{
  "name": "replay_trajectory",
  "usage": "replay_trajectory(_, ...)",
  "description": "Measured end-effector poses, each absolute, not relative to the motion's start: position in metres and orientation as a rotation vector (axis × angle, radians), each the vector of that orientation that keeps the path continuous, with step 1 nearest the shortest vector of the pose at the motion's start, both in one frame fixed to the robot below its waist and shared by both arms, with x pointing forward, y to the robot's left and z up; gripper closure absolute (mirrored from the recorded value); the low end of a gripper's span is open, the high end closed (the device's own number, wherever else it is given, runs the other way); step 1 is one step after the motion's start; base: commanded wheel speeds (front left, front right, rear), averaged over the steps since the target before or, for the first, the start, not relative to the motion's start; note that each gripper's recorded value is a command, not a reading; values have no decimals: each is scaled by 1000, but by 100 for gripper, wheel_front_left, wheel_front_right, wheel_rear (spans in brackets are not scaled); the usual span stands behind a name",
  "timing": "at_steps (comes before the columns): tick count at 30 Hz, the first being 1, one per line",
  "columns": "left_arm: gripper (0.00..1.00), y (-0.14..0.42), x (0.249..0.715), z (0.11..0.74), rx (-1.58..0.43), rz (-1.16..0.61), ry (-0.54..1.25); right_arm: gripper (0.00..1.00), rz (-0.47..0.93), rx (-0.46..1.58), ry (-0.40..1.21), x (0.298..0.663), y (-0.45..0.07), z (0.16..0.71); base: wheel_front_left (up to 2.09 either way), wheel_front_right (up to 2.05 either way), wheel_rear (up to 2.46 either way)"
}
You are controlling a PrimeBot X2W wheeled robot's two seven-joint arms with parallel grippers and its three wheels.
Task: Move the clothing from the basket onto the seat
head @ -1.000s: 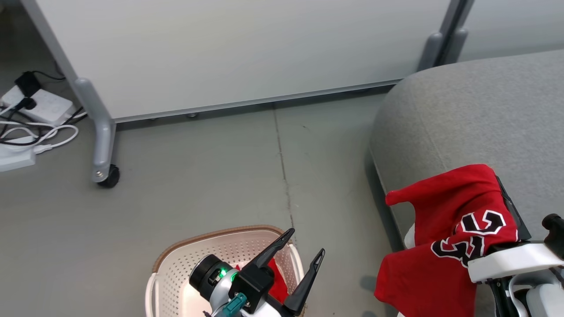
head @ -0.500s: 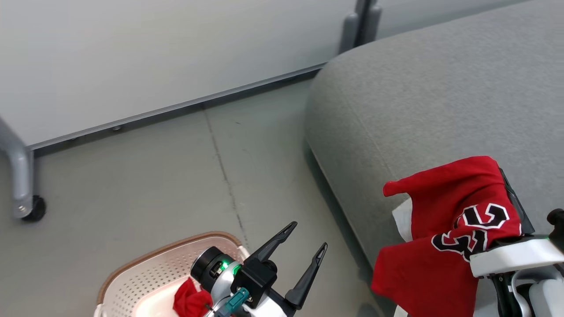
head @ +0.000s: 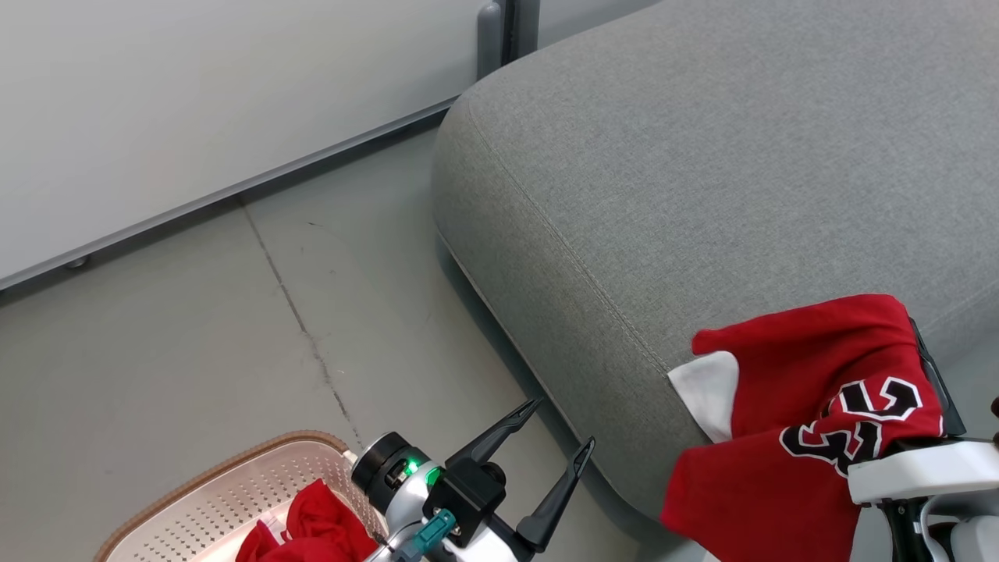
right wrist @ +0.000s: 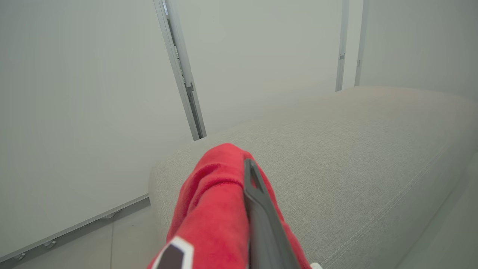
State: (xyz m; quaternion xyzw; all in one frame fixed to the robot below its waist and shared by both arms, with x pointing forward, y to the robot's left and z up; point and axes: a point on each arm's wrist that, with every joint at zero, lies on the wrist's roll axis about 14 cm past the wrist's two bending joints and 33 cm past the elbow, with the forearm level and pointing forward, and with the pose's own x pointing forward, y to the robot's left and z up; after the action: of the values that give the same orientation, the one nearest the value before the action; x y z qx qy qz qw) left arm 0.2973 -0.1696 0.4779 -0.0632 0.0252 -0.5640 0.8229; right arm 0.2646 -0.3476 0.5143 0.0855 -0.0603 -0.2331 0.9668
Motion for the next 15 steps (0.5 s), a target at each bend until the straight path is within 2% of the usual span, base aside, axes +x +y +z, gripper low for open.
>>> replay_trajectory(15,0,-180,296,476,-133,-1249,51,100,-533,176,-125,255,-357,513,0,0,0)
